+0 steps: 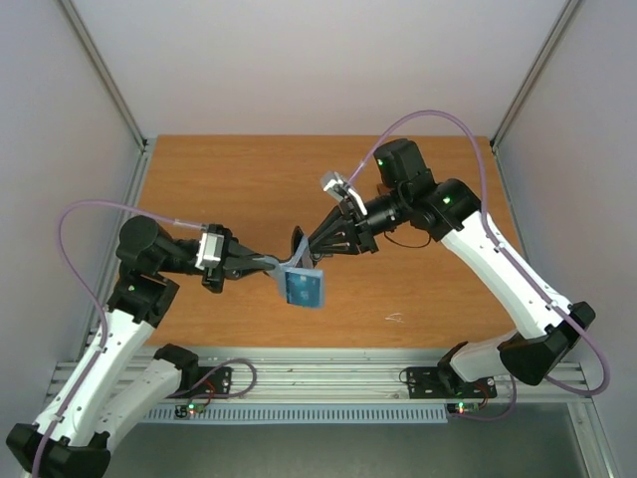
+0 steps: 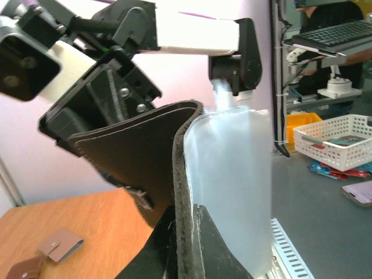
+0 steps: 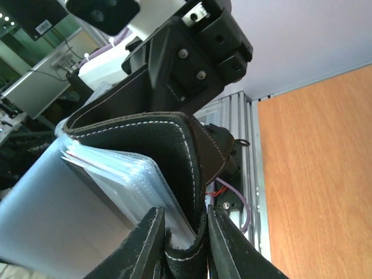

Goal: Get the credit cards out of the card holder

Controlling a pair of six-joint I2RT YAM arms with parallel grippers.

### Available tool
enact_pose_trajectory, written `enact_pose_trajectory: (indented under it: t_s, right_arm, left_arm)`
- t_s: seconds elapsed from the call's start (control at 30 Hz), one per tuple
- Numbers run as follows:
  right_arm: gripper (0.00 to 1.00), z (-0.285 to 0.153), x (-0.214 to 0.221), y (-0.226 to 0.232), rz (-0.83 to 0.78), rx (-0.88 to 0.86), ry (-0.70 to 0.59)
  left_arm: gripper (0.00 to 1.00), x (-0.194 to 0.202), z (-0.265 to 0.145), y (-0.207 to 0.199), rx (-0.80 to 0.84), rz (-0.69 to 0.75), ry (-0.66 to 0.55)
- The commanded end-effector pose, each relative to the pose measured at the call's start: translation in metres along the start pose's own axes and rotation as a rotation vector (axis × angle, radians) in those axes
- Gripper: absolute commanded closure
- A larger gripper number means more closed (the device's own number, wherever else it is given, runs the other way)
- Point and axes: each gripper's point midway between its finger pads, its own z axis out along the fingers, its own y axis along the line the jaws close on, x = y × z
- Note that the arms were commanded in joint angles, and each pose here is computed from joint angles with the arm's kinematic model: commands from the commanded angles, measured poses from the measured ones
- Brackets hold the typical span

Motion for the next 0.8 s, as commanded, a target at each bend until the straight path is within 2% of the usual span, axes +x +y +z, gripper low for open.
enact_pose_trajectory:
  t_s: [0.0,0.13,0.23,0.3,0.33,0.37,0.53,0.77]
  right_arm:
    - [0.77,-0.010,0.004,0.033,-0.023,-0.028,0.029]
    - [0.68,-0.016,0.010,0.036,0.000,0.034,0.063]
    - [0.57,-0.021,0.011,0.034,-0.021,0.103,0.072]
    - [0.42,-0.023,0.012,0.028,-0.044,0.156,0.078]
    - [0.39,-0.024,0.013,0.023,-0.052,0.189,0.081]
    - [0.33,-0.025,0.014,0.017,-0.057,0.223,0.086]
    - [0.27,-0.028,0.017,-0.013,-0.058,0.354,0.101]
    - [0.27,-0.014,0.014,-0.047,-0.023,0.381,0.046]
  left_arm:
    - [1.00,-0.001,-0.002,0.026,-0.148,0.011,-0.011]
    - [1.00,0.003,-0.003,0.031,-0.176,0.112,0.029]
    - [1.00,0.007,-0.005,0.041,-0.225,0.149,0.054]
    - [1.00,0.013,-0.008,0.055,-0.301,0.115,0.090]
    - [1.00,0.019,-0.010,0.061,-0.341,0.076,0.121]
    - [1.00,0.026,-0.013,0.066,-0.382,0.064,0.160]
    - [1.00,0.051,-0.024,0.073,-0.513,0.028,0.314]
    - [1.00,0.038,-0.019,0.070,-0.510,-0.074,0.222]
